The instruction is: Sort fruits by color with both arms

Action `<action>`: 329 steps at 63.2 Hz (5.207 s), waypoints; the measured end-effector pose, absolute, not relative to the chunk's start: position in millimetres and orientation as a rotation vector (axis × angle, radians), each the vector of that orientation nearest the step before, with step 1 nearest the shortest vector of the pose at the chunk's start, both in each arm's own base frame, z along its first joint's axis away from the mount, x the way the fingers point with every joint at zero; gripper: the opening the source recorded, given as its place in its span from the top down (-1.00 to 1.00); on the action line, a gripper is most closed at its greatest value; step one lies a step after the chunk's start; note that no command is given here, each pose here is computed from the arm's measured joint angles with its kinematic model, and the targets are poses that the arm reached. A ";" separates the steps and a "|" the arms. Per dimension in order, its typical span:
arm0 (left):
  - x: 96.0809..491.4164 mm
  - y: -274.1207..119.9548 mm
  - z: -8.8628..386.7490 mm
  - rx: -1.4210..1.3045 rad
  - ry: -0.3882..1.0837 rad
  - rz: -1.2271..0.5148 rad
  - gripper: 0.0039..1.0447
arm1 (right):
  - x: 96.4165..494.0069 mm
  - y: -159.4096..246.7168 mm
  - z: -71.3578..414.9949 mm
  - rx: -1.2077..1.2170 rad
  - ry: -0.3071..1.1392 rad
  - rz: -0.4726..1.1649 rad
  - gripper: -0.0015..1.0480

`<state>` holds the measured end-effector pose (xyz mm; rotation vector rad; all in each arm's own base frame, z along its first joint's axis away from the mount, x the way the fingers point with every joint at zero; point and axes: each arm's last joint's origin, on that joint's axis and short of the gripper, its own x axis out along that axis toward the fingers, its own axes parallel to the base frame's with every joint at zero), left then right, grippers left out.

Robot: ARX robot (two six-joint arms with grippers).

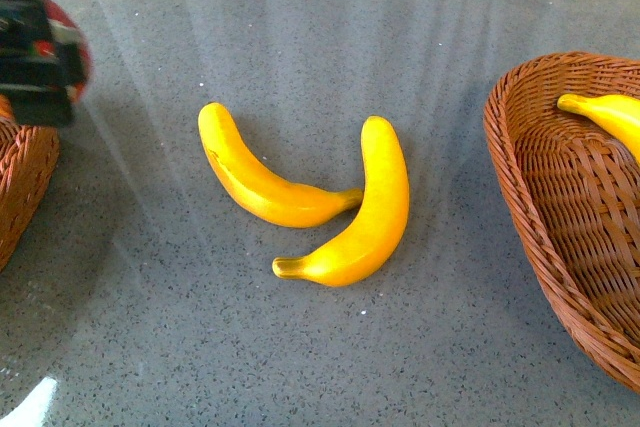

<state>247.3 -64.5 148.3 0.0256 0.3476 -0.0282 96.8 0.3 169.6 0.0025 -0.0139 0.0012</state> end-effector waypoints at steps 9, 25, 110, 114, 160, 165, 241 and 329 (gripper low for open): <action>236.5 -27.9 143.9 0.013 0.376 0.134 -0.30 | 96.8 0.3 169.6 0.003 -0.014 0.001 -0.82; 225.9 -11.3 124.2 -0.031 0.415 0.149 -0.74 | 96.8 0.3 169.6 0.003 -0.014 0.002 -0.82; 98.0 0.3 166.7 -0.011 0.005 0.003 0.71 | 96.8 0.3 169.4 0.003 -0.014 0.001 -0.82; 98.0 0.3 166.7 -0.011 0.005 0.003 0.51 | 96.8 0.3 169.6 0.003 -0.014 0.001 -0.82; 98.0 0.2 166.7 -0.008 0.004 0.002 -0.83 | 180.5 49.7 173.7 -0.321 0.380 0.611 -0.82; 98.0 0.2 166.7 -0.008 0.004 0.002 -0.83 | 199.3 63.1 171.5 -0.334 0.380 0.624 -0.82; 98.0 0.2 166.7 -0.008 0.004 0.002 -0.83 | 311.4 244.8 78.7 -0.479 0.610 0.913 -0.82; 98.0 0.2 166.7 -0.008 0.004 0.002 -0.83 | 302.9 168.1 182.6 0.098 0.441 0.585 0.37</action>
